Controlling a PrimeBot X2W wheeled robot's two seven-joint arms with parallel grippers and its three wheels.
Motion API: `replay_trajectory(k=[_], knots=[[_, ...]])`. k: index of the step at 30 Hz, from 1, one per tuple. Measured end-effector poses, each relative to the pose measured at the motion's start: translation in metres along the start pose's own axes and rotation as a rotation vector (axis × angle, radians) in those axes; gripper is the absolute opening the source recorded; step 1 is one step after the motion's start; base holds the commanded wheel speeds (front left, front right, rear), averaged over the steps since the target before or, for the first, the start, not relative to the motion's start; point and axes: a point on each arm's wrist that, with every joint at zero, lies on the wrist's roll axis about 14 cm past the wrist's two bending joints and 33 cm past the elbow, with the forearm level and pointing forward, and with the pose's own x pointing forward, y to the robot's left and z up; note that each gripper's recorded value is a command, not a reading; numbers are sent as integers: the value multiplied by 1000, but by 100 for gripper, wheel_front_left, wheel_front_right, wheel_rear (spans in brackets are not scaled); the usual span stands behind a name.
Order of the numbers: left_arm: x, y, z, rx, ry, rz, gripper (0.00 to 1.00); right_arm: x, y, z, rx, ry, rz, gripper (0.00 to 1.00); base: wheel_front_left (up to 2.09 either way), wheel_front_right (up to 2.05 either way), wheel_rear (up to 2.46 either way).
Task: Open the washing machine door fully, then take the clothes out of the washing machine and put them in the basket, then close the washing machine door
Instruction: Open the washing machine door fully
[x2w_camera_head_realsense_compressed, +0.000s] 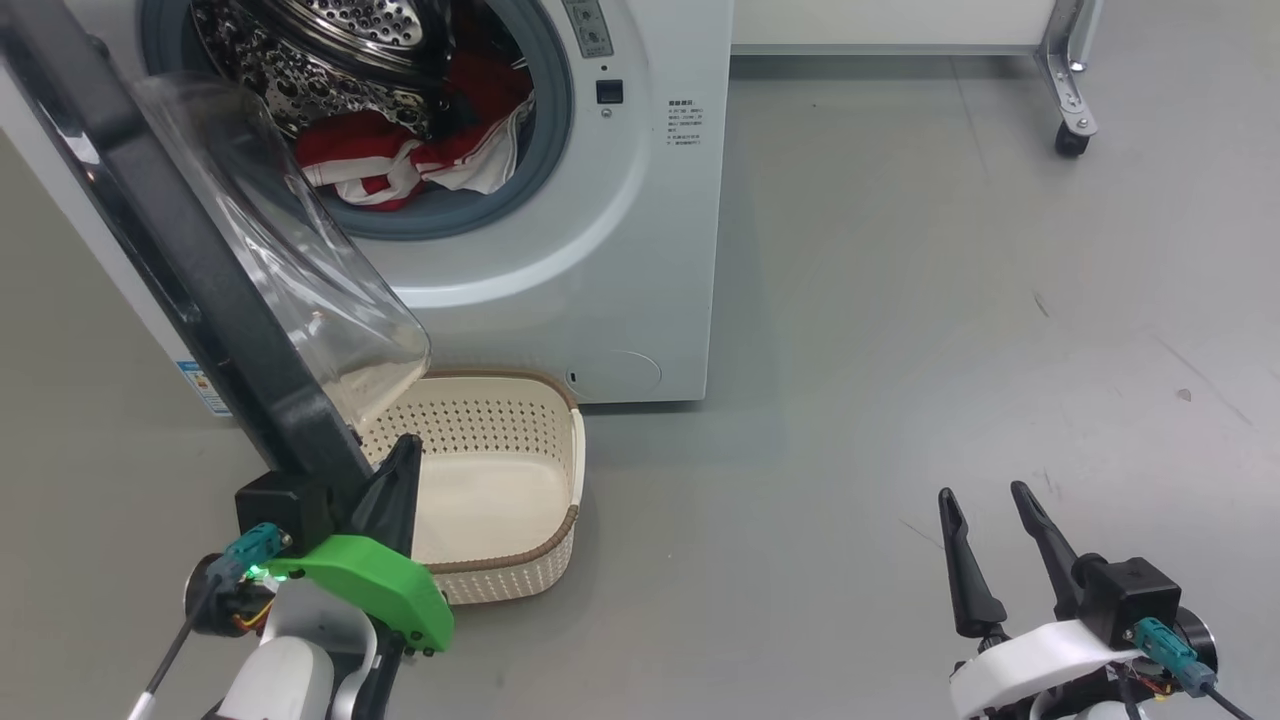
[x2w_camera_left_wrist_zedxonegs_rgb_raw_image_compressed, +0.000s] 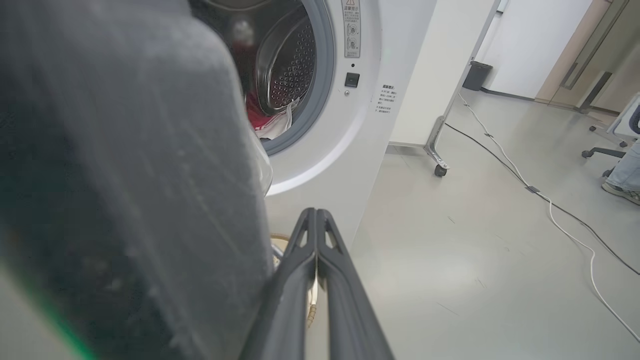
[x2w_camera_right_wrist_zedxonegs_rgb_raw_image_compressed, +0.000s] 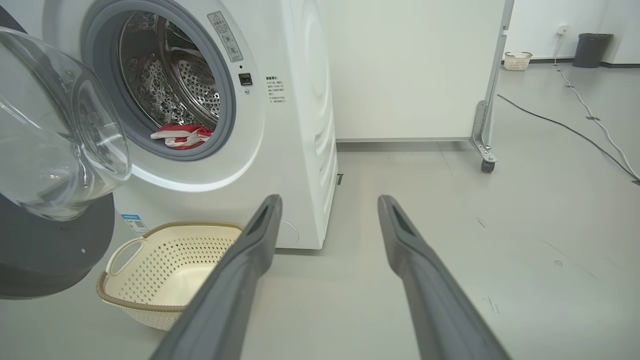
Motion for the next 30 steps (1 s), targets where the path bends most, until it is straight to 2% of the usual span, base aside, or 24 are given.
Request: replay_trajectory(k=[15, 30], knots=[[-14, 22, 6, -29, -43, 75, 0, 14, 20, -7, 0, 22, 67, 100, 0, 0, 0], [-38, 63, 11, -56, -84, 218, 0, 29, 50, -18, -2, 56, 170, 100, 0, 0, 0]])
